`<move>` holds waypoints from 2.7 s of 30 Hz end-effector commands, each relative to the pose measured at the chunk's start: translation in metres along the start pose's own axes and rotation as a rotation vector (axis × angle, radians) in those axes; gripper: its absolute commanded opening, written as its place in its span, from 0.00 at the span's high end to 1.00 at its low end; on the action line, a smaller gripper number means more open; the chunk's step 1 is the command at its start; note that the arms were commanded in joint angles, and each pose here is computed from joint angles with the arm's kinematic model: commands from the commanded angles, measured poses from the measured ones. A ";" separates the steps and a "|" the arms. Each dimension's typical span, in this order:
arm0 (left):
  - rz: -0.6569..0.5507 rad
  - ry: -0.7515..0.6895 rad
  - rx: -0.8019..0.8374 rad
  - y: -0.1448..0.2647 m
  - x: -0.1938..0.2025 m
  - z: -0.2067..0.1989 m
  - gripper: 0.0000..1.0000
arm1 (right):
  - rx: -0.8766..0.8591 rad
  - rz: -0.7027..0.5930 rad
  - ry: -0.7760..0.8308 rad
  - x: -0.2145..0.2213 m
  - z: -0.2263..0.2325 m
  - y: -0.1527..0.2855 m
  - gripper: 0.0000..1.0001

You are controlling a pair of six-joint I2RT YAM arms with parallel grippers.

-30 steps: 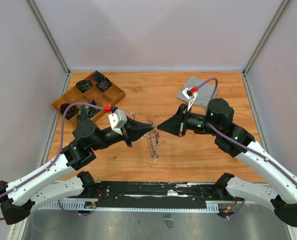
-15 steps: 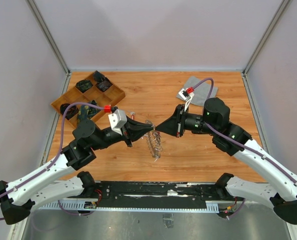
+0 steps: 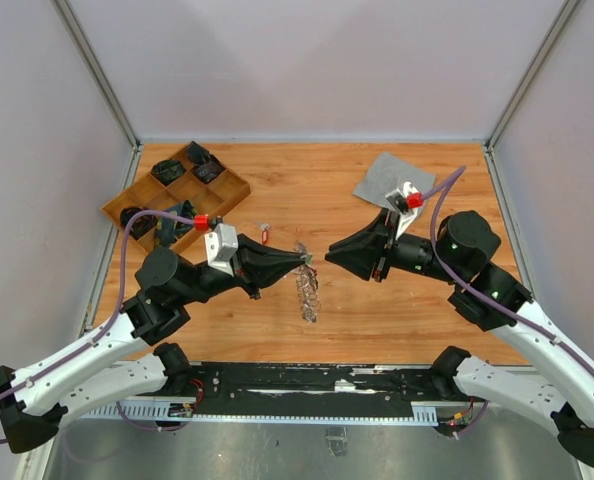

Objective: Put the keys on the keyring

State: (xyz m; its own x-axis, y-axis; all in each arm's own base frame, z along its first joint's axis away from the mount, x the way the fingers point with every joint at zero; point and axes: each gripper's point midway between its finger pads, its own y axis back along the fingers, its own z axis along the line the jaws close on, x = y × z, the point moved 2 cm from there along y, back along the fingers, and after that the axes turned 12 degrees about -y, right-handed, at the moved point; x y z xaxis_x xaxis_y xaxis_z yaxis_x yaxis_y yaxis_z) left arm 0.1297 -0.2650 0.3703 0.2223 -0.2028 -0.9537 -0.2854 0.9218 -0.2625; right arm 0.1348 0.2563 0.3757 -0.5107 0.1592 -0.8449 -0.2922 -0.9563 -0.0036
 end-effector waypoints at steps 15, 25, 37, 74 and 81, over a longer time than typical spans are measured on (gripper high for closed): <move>-0.247 0.032 0.149 0.004 -0.046 -0.026 1.00 | -0.375 0.009 0.409 -0.002 0.047 -0.001 0.65; -0.240 0.033 0.169 0.000 -0.044 -0.028 0.99 | -0.407 0.032 0.382 0.004 0.048 -0.008 0.69; -0.252 0.022 0.173 -0.001 -0.048 -0.028 1.00 | -0.410 0.066 0.363 0.014 0.044 -0.013 0.77; -0.205 -0.014 0.166 0.001 -0.042 -0.027 0.74 | -0.286 0.183 0.395 0.006 0.037 -0.006 0.99; -0.093 -0.039 0.128 -0.003 -0.027 -0.018 0.66 | -0.176 0.427 0.419 0.019 0.021 0.011 0.99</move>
State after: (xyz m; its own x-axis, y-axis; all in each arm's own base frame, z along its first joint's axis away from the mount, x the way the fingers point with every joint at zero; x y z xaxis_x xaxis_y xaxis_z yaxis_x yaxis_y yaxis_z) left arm 0.1036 -0.2697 0.3881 0.2429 -0.3220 -0.9151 -0.1130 0.9275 -0.3564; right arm 0.1094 0.2704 0.3840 -0.2198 -0.1667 -0.9612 0.0222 -0.9859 0.1659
